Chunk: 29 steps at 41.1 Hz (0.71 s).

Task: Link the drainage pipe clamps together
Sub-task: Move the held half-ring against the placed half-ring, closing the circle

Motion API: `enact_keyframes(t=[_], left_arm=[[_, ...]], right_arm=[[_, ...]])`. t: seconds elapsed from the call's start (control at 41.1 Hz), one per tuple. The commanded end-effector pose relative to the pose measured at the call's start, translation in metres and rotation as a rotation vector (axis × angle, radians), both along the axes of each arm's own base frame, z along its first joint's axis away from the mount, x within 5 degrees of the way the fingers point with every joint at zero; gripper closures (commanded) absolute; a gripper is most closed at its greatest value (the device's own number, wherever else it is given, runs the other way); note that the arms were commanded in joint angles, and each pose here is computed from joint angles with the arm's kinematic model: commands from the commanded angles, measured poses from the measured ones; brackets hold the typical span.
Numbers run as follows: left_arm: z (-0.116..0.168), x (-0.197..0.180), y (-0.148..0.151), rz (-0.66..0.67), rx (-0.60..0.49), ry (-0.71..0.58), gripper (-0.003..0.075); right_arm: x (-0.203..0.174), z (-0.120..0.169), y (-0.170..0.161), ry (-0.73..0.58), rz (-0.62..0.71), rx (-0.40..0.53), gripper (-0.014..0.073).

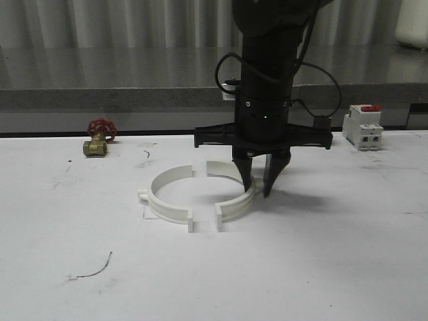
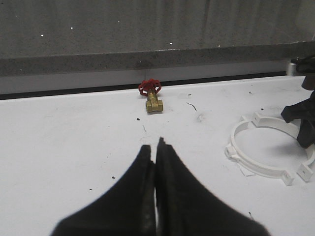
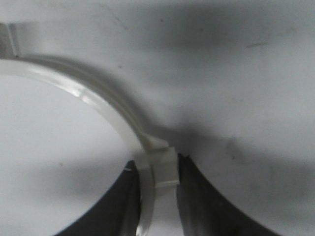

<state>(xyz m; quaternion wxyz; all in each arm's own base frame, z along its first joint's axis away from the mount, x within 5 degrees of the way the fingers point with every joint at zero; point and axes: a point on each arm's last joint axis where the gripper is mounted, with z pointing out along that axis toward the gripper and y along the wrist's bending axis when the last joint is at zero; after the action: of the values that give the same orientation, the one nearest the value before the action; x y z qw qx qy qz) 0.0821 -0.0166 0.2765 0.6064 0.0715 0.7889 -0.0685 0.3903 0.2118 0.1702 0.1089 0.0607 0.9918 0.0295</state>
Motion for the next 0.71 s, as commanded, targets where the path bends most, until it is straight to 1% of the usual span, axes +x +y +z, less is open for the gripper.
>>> enact_keyframes(t=[0.0,0.243,0.682], left_arm=[[0.017,0.001,-0.001,-0.010,-0.023,-0.105,0.0741],[0.017,0.001,-0.001,-0.010,-0.023,-0.105,0.0741],[0.017,0.001,-0.001,-0.010,-0.023,-0.105,0.0741]], right_arm=[[0.002,0.035,0.005,-0.102,0.006,0.061,0.0550],[0.002,0.035,0.011,-0.124,-0.005,0.086,0.0550],[0.003,0.033,0.016,-0.124,-0.025,0.136,0.0550]])
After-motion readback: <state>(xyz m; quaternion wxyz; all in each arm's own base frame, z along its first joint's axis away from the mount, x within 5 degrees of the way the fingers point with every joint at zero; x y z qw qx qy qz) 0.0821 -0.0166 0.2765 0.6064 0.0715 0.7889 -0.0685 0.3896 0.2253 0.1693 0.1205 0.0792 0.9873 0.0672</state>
